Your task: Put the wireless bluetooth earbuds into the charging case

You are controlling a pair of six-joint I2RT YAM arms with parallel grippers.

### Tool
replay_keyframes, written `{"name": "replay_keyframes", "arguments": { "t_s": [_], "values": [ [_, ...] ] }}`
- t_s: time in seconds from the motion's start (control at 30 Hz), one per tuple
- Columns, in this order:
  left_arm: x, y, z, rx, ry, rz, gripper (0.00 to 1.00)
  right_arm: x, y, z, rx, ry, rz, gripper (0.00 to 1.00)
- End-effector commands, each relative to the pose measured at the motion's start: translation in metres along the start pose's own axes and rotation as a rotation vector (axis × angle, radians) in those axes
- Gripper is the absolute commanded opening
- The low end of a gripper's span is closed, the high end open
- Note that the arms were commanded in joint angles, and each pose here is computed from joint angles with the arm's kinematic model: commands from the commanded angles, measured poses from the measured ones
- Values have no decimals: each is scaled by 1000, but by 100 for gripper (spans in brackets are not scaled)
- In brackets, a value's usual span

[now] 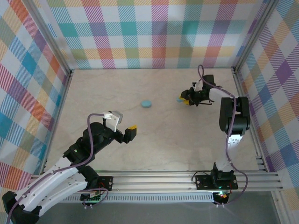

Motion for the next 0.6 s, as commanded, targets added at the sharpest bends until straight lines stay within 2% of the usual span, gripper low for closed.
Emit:
{"name": "replay_keyframes", "arguments": {
  "t_s": [0.0, 0.2, 0.57],
  "values": [
    [12, -1, 4, -2, -23, 18, 100, 4, -5, -6, -60, 14, 38, 27],
    [8, -1, 0, 3, -9, 18, 100, 11, -13, -10, -145, 7, 54, 28],
    [12, 0, 2, 16, -15, -1, 100, 10, -13, -4, -226, 1, 55, 44]
  ]
}}
Point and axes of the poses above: each hand's point on the last joint's axis, 136 mm out from that joint toward the fingers, its own z axis back along the fingers, its own y axis along the line the jaws close on, x = y × z, the point moved 9 cm from there along z, back along the fingers, and after that the axes turned 5 degrees about -z, right-handed, at the moved point
